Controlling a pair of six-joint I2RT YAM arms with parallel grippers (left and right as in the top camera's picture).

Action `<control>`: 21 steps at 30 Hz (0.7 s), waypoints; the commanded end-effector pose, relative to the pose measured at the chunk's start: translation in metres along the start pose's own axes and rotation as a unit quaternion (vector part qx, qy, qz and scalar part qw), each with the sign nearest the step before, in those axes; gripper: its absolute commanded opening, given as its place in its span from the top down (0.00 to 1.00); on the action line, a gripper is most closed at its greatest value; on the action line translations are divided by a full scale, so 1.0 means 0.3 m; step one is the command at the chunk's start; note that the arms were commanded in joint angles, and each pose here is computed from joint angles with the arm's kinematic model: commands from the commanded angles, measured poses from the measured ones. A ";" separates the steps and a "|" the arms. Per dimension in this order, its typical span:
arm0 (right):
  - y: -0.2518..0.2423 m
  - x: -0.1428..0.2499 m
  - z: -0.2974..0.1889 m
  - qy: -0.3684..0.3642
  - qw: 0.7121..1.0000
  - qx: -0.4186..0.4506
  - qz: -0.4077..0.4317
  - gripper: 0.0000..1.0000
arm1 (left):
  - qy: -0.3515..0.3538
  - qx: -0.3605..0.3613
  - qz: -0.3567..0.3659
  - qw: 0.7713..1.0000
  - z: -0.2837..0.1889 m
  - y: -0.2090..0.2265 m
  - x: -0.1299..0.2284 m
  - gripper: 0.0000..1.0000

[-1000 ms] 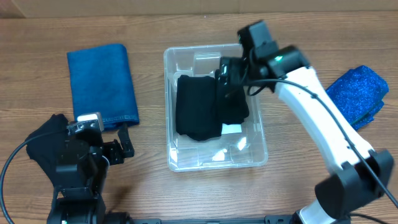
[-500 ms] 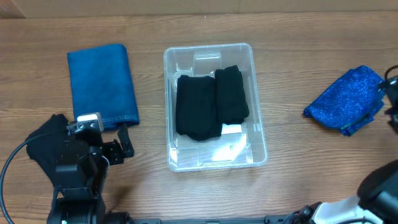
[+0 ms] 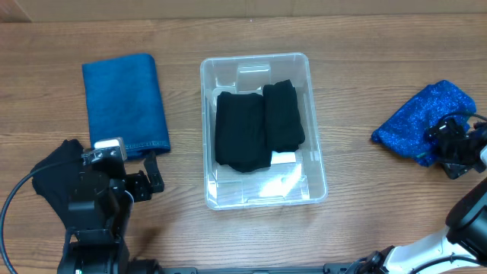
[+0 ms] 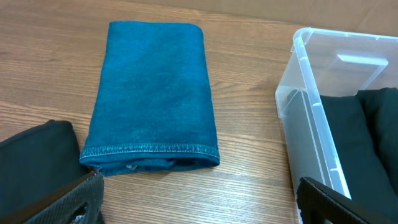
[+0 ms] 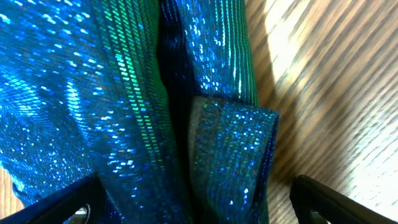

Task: Pack container
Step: 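Reach the right gripper to the sparkly blue cloth and grasp it, then lay the sparkly blue cloth on the left black cloth in the bin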

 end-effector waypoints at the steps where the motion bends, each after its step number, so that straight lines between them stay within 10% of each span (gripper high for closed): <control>1: 0.015 0.033 0.038 0.030 0.998 -0.056 0.003 0.00 | -0.014 -0.003 0.009 1.000 -0.016 0.001 -0.029 0.00; 3: 0.028 0.053 0.070 0.058 0.994 -0.088 0.008 0.04 | -0.014 -0.003 0.009 1.000 -0.016 0.001 -0.029 0.00; 6: 0.044 0.062 0.073 0.071 0.991 -0.116 0.010 0.53 | -0.014 -0.003 0.009 1.000 -0.016 0.001 -0.029 0.00; 12: 0.104 0.048 0.002 0.063 0.983 -0.173 -0.003 0.92 | -0.014 -0.003 0.009 1.000 -0.016 0.001 -0.029 0.00; 17: 0.354 0.007 -0.344 -0.021 0.954 -0.274 -0.123 0.96 | -0.014 -0.003 0.009 1.000 -0.016 0.001 -0.029 0.00; 21: 0.649 0.216 -0.732 -0.071 0.890 -0.348 -0.287 0.96 | -0.014 -0.003 0.009 1.000 -0.016 0.001 -0.029 0.00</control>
Point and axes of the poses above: each gripper's point midway between its finger pads, its own z axis out along the fingers, its own y axis along the line the jaws close on, x = y × z, the point moved 7 cm from there along -z, back along the fingers, and after that the axes turned 3 degrees about -z, right-handed, at the moved point
